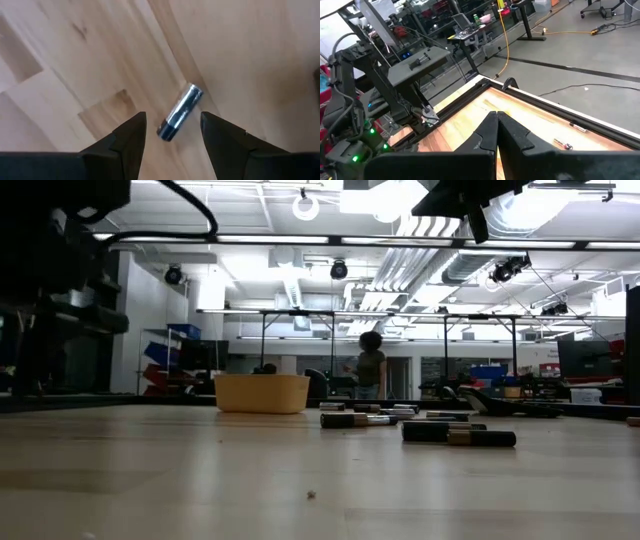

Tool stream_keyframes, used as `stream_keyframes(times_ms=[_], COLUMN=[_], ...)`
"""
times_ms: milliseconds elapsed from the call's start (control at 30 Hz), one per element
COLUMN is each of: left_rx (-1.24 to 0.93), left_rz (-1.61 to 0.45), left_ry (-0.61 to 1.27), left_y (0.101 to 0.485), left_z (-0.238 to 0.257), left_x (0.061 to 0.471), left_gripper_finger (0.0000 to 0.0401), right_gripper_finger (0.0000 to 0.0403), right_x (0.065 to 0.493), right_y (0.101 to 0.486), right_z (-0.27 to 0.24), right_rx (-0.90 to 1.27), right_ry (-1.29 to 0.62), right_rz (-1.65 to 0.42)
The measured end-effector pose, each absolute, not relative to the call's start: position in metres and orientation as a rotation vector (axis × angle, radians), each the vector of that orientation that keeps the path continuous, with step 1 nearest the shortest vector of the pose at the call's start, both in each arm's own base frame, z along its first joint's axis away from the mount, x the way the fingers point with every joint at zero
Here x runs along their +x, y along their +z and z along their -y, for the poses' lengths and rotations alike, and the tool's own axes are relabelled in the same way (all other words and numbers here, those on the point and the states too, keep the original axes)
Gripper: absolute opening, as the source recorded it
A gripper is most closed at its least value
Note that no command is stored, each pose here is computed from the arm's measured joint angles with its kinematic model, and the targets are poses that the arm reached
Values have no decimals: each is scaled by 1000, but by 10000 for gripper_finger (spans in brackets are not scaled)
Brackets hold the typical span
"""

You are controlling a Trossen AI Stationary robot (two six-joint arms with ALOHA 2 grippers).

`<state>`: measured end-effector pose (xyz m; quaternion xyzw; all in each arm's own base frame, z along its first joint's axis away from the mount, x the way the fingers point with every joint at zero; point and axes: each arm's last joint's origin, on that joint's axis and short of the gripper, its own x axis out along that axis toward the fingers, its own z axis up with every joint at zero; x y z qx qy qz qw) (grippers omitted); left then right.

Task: Sort batteries
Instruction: Put the silver battery into the yellow bin

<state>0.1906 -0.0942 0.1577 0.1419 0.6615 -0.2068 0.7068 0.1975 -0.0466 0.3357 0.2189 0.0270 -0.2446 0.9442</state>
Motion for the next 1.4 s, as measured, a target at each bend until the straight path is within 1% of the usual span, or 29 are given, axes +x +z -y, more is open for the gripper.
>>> stream_keyframes(times_ms=[133, 333, 433, 500, 567, 600, 700, 733, 867, 933, 1033, 1133, 1267, 1400], left_rx=[316, 298, 281, 283, 275, 259, 197, 173, 91, 98, 217, 319, 289, 180], left_rz=[-1466, -1585, -1603, -1596, -1591, -1592, -1602, -1602, -1586, -1541, -1333, -1189, -934, -883], left_ry=[-473, -409, -384, -376, -337, -313, -256, -245, -206, -191, -84, 34, 248, 430], left_y=[148, 127, 125, 124, 124, 124, 124, 124, 130, 140, 173, 202, 232, 229], left_z=[98, 100, 100, 100, 99, 98, 92, 90, 79, 70, 50, 22, -36, -94], left_x=[198, 202, 203, 204, 205, 205, 208, 209, 216, 225, 252, 270, 290, 288], left_gripper_finger=[182, 182, 181, 174, 153, 135, 54, 33, 31, 31, 31, 31, 31, 31], right_gripper_finger=[0, 0, 0, 0, 0, 0, 0, 0, 0, 0, 0, 0, 0, 0], right_x=[198, 198, 198, 198, 198, 198, 198, 198, 198, 198, 198, 198, 198, 198], right_y=[335, 335, 335, 335, 335, 335, 335, 335, 335, 335, 335, 335, 335, 335], right_z=[47, 47, 47, 47, 47, 47, 47, 47, 47, 47, 47, 47, 46, 46], right_rx=[450, 453, 454, 454, 454, 456, 456, 456, 457, 457, 457, 457, 457, 458], right_ry=[-500, -500, -500, -501, -501, -501, -501, -501, -501, -501, -501, -501, -500, -500], right_rz=[-59, -59, -60, -62, -62, -61, -61, -61, -61, -61, -61, -61, -61, -60])
